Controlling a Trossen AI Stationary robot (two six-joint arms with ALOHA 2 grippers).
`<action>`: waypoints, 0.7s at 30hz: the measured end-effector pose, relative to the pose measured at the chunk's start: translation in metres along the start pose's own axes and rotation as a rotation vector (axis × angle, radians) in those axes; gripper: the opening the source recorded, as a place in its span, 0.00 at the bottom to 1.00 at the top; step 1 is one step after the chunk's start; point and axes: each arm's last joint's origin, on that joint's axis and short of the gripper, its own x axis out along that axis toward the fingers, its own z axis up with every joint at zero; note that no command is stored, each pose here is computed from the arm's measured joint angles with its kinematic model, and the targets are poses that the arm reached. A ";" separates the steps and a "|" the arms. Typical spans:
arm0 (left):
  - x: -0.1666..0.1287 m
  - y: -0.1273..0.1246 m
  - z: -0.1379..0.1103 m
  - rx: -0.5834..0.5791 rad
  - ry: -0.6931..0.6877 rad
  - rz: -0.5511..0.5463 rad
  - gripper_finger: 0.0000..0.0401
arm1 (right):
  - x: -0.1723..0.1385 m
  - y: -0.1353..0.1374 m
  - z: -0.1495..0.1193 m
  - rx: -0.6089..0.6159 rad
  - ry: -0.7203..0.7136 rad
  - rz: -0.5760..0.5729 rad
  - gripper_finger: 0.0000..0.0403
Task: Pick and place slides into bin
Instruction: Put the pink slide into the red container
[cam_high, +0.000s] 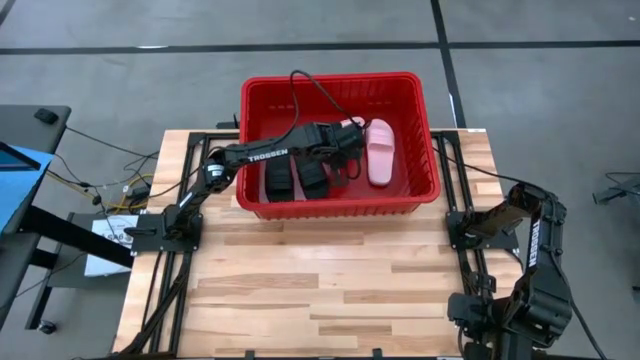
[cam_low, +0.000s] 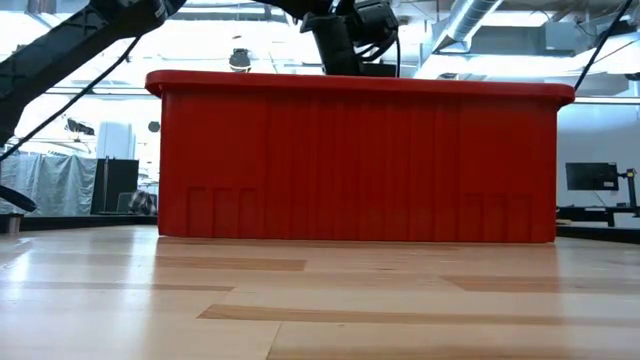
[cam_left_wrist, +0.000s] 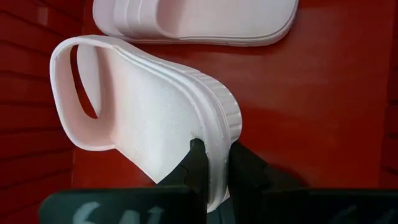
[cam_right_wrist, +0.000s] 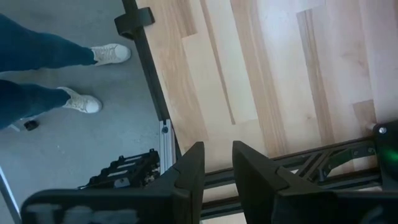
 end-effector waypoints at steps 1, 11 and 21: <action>0.000 0.000 0.000 -0.001 0.000 0.000 0.05 | 0.000 0.000 0.000 0.000 0.000 0.000 0.19; 0.001 0.004 -0.001 -0.005 0.003 0.004 0.06 | 0.000 0.000 0.000 0.000 0.000 0.000 0.19; 0.001 0.004 -0.001 0.010 -0.003 0.006 0.07 | 0.000 0.000 0.000 0.000 0.000 0.000 0.19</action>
